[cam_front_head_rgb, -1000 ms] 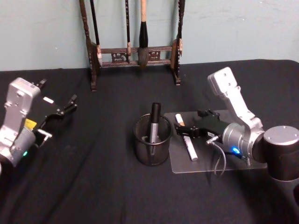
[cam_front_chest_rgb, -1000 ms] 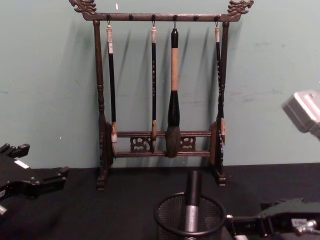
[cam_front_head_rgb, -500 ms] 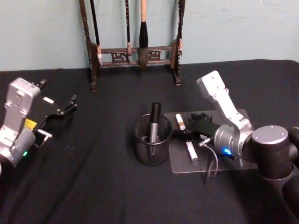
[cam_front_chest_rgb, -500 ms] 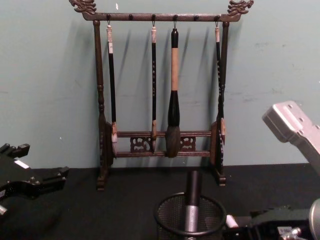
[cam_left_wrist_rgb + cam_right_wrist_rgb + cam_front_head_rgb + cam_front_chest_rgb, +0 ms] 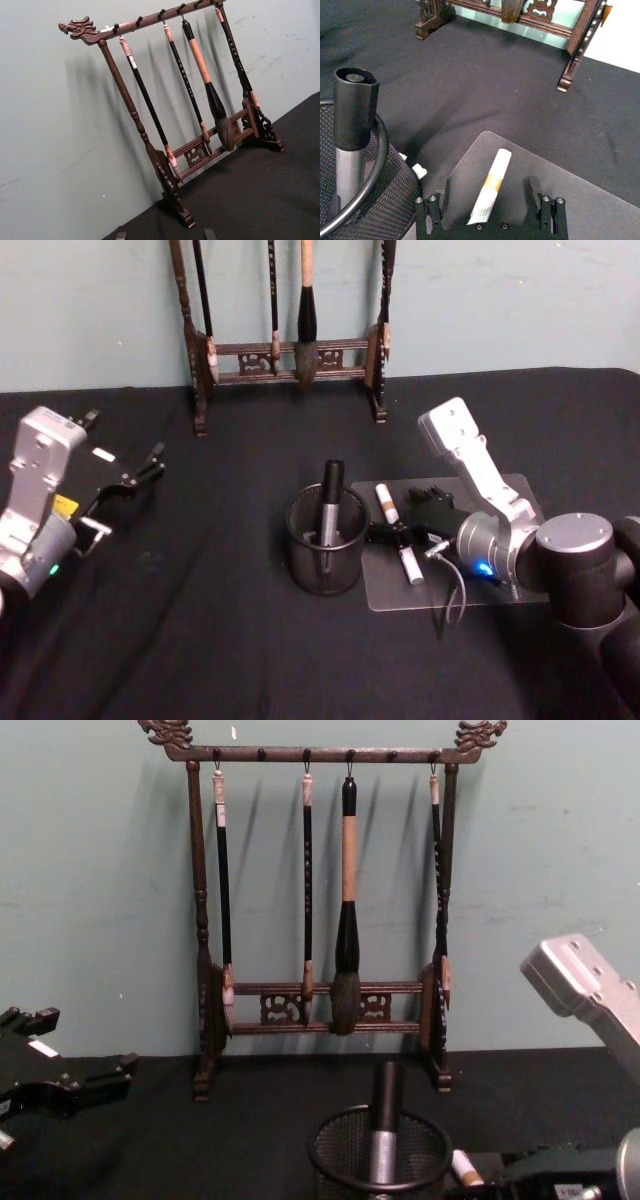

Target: Pick up the water-based marker from the table and place it into the pen holder.

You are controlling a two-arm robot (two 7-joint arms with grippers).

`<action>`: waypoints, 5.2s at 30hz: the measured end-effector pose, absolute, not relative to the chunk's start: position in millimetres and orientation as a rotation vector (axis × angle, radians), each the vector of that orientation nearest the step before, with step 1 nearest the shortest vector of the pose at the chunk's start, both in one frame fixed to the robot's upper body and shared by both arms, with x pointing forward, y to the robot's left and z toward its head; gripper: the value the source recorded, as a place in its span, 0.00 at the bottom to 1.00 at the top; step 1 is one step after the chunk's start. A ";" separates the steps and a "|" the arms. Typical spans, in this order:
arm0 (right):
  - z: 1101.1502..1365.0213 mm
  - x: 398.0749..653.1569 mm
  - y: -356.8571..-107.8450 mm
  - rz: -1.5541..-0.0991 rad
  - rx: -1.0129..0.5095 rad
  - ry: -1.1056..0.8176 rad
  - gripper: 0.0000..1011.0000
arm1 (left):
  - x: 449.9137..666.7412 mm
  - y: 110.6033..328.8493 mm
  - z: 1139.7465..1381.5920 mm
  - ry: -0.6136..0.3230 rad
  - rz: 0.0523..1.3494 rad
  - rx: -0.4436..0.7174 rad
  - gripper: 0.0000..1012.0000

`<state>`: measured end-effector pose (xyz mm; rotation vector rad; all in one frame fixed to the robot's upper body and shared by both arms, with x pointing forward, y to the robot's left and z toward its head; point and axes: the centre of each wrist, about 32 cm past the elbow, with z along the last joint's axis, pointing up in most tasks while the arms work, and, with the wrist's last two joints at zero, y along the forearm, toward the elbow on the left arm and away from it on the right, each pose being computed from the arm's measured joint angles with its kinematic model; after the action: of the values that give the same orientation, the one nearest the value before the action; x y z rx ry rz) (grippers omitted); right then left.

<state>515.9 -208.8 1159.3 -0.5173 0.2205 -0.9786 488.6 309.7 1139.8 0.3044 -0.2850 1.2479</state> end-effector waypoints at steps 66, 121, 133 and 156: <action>1155.8 515.9 -209.0 -0.975 -0.521 0.217 0.16 | 488.6 309.7 1139.8 -0.285 1.248 0.304 0.99; 1180.5 491.4 -195.6 -0.856 0.192 -0.030 0.16 | 488.6 309.7 1139.8 -0.285 1.248 0.304 0.99; 1161.8 489.5 -176.5 -0.802 0.261 0.025 0.16 | 488.6 309.7 1139.8 -0.285 1.248 0.304 0.99; 1135.7 482.2 -170.0 -0.807 0.219 0.046 0.16 | 488.6 309.7 1139.8 -0.285 1.248 0.305 0.99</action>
<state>482.2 -170.0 1135.7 0.2185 0.0463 -0.8067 488.6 309.7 1139.8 0.3045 -0.2850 1.2480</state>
